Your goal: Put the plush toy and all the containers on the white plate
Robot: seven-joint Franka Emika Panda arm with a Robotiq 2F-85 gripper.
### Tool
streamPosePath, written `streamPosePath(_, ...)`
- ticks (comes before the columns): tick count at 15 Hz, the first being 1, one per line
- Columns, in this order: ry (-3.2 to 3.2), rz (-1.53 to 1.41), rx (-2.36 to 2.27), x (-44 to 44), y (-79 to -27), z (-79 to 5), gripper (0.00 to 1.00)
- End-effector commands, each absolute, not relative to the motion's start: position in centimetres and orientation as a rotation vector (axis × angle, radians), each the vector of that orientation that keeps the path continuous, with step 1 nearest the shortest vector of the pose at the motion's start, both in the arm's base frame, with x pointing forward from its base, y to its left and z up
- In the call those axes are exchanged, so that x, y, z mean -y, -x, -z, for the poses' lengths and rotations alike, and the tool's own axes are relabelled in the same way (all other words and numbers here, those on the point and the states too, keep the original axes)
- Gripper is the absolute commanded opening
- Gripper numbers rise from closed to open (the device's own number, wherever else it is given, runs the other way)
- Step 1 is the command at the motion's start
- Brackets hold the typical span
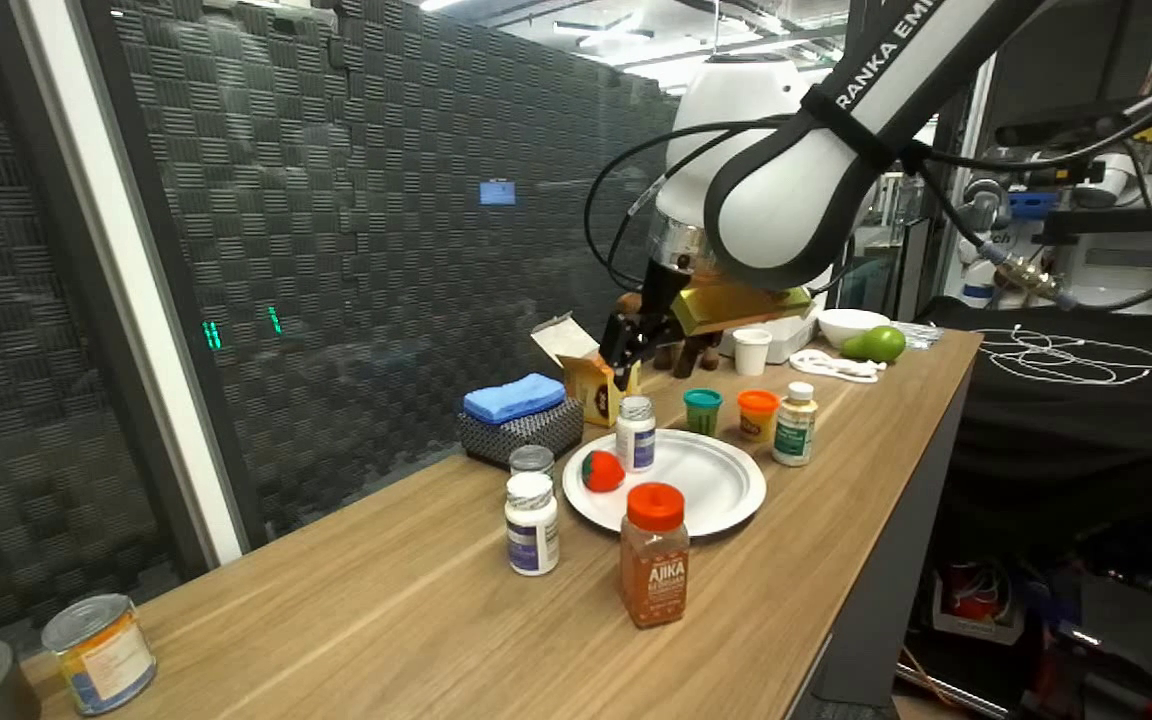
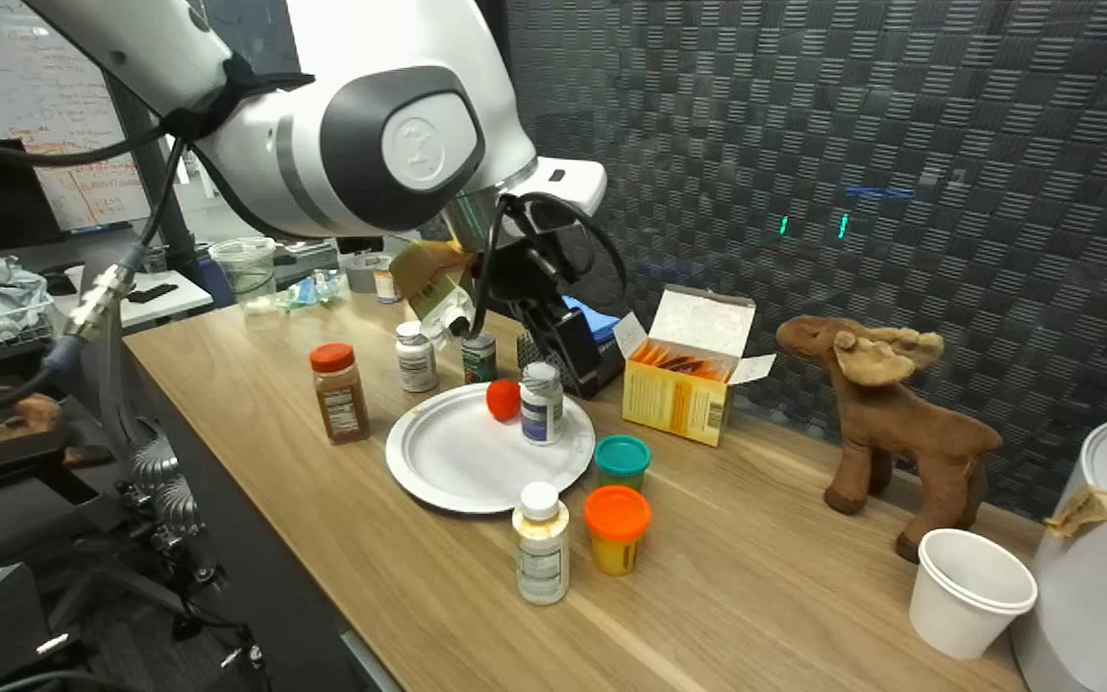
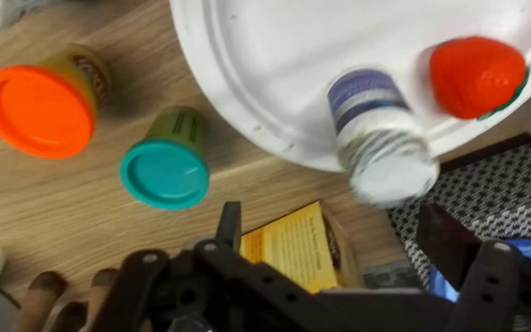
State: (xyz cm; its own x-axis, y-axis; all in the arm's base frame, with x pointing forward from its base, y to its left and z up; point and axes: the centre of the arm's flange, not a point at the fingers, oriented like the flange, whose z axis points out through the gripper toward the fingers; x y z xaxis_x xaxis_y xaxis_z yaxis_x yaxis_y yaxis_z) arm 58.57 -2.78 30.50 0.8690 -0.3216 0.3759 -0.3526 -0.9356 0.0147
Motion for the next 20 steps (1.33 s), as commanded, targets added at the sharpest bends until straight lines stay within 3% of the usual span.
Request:
streamPosePath(1,-2.836,-0.686,0.701,5.4,-58.9,-33.5,1.00)
streamPosePath(11,-2.848,-0.388,0.740,9.8,-62.4,-29.9,1.00)
streamPosePath(20,-2.840,-0.255,0.715,11.7,-62.0,-28.9,1.00)
